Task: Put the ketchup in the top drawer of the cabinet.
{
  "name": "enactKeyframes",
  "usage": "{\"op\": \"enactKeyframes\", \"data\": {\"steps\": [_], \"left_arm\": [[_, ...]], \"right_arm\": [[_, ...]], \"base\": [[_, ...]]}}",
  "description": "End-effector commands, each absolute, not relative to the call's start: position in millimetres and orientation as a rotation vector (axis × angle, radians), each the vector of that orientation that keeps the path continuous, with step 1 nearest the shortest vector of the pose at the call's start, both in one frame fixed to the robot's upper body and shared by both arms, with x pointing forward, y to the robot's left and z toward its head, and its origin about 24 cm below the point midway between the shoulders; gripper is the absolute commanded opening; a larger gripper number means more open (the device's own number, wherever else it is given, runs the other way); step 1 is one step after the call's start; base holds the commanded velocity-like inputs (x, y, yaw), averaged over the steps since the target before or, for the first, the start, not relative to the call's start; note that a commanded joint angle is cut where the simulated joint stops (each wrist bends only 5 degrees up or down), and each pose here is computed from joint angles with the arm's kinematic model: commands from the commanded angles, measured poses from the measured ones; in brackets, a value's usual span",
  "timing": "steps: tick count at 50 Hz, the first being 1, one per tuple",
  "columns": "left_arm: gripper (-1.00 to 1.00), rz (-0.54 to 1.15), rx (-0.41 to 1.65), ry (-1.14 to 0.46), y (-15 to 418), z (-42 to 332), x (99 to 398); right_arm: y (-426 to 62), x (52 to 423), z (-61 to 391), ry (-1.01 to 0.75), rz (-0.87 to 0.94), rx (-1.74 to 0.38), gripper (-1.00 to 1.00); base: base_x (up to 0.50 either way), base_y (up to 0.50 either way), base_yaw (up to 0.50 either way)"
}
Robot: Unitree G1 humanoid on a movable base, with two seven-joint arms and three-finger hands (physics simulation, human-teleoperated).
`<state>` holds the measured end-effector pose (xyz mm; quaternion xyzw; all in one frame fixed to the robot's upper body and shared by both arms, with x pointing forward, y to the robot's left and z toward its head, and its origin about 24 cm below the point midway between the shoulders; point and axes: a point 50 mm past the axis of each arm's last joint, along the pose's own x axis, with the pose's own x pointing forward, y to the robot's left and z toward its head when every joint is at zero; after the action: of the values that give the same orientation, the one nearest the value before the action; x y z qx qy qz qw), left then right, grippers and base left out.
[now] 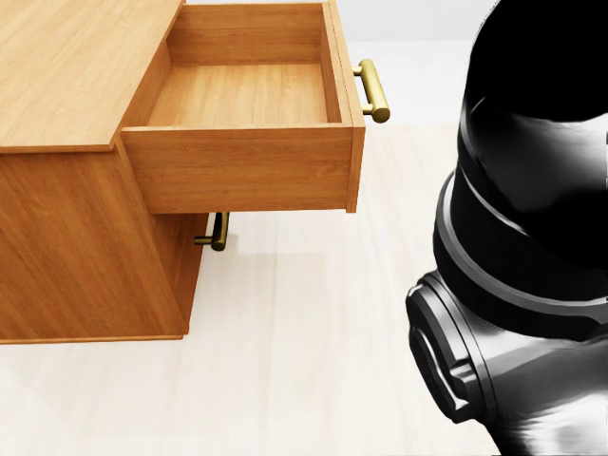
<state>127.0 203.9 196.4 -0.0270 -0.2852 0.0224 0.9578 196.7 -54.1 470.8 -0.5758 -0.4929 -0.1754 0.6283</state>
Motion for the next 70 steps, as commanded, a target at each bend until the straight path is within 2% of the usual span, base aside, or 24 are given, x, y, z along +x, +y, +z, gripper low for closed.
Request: {"op": "enactKeyframes", "data": {"steps": [1, 13, 25, 32, 44, 70], "left_arm": [[1.0, 0.047, -0.057, -0.581, 205, 197, 127], [1.0, 0.05, -0.058, -0.59, 205, 198, 127], [1.0, 0.049, -0.053, -0.595, 204, 198, 128], [1.0, 0.046, -0.052, -0.595, 204, 198, 128], [1.0, 0.046, -0.054, -0.601, 204, 199, 128], [1.0, 0.046, -0.046, -0.609, 204, 198, 127]], "right_arm": [[-40, 220, 506, -1.128, -0.106, -1.409, -1.0], [-46, 273, 516, -0.907, 0.173, -1.229, -1.0], [-63, 329, 493, -0.627, 0.38, -1.042, -1.0], [-63, 350, 476, -0.49, 0.464, -0.966, -1.0], [-70, 370, 449, -0.349, 0.486, -0.955, -1.0], [-82, 386, 422, -0.243, 0.475, -0.972, -1.0]], "base": [[0.0, 0.0, 0.0], [0.0, 0.0, 0.0], [0.0, 0.0, 0.0], [0.0, 0.0, 0.0], [0.0, 0.0, 0.0], [0.0, 0.0, 0.0]]}}
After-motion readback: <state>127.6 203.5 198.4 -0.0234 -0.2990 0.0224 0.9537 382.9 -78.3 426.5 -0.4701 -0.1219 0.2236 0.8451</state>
